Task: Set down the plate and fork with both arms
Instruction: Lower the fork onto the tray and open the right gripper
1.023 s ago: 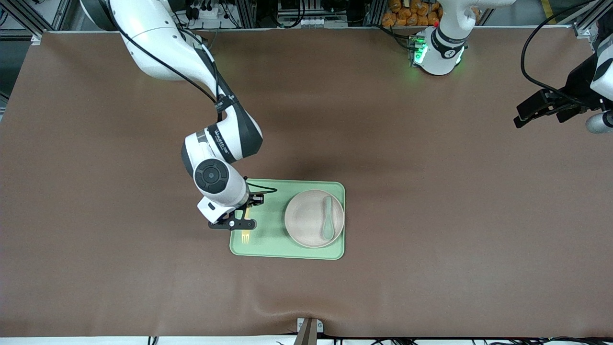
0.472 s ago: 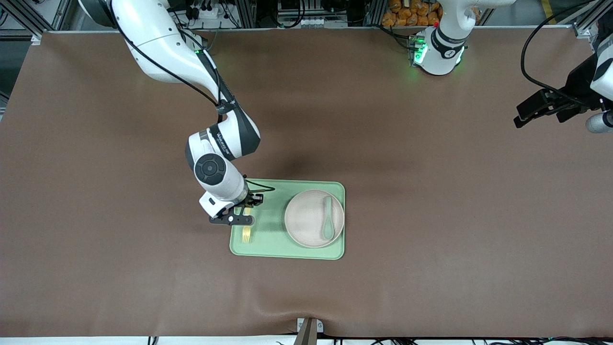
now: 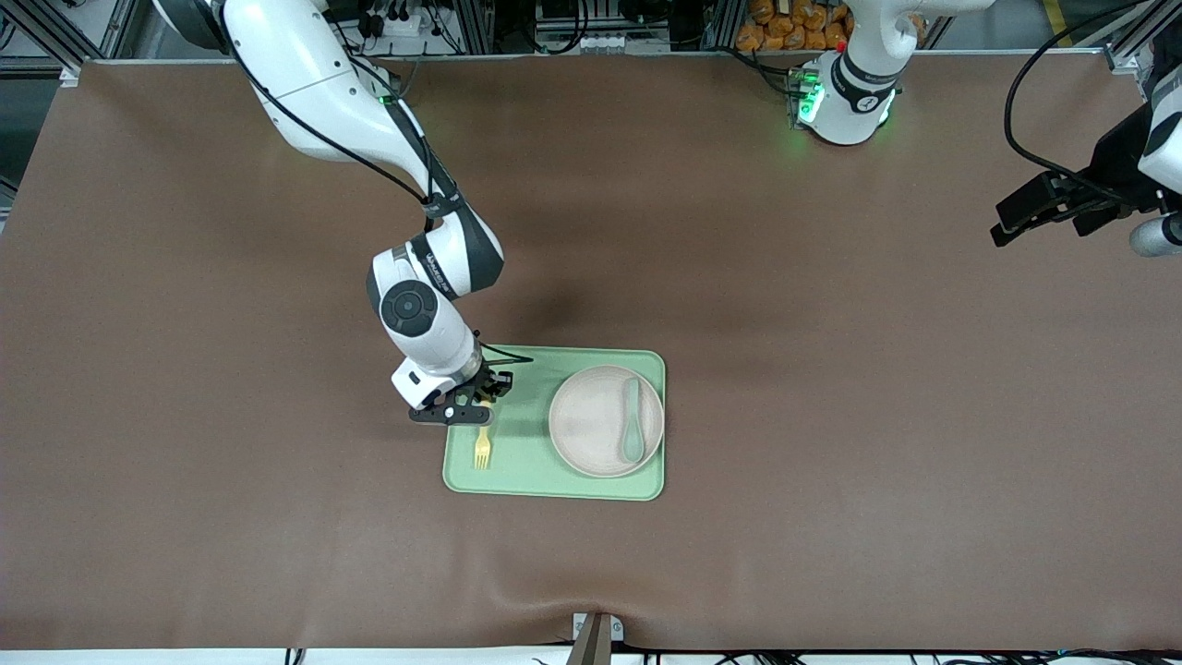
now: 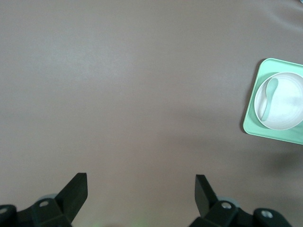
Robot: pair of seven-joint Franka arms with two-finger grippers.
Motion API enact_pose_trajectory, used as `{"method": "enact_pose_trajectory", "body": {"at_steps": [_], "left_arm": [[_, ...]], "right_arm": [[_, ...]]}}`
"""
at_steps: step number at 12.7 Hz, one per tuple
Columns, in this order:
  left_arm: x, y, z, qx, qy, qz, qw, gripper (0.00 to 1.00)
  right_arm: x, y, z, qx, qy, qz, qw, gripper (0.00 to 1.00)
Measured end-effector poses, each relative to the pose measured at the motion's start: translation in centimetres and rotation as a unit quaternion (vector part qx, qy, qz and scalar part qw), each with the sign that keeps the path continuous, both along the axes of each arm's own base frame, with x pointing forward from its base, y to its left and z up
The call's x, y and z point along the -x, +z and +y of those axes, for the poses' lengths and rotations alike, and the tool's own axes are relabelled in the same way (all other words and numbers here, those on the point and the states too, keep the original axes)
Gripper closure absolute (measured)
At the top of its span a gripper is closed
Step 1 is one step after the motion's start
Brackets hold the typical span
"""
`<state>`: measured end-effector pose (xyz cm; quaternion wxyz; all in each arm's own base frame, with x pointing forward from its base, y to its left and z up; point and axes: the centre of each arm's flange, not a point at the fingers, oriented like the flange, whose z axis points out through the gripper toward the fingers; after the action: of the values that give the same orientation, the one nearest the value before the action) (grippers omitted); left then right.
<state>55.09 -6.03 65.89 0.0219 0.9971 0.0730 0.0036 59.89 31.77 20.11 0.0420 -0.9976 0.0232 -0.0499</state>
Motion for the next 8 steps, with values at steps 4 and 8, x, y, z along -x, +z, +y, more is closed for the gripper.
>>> {"method": "enact_pose_trajectory", "body": {"at_steps": [4, 8], "left_arm": [[0.0, 0.0, 0.0, 0.0, 0.0, 0.0, 1.0, 0.0], [0.0, 0.0, 0.0, 0.0, 0.0, 0.0, 1.0, 0.0]], "right_arm": [[0.71, -0.3, -0.18, -0.003, 0.0, -0.005, 1.0, 0.76], [0.95, -0.61, -0.4, -0.001, 0.0, -0.001, 1.0, 0.76]]}}
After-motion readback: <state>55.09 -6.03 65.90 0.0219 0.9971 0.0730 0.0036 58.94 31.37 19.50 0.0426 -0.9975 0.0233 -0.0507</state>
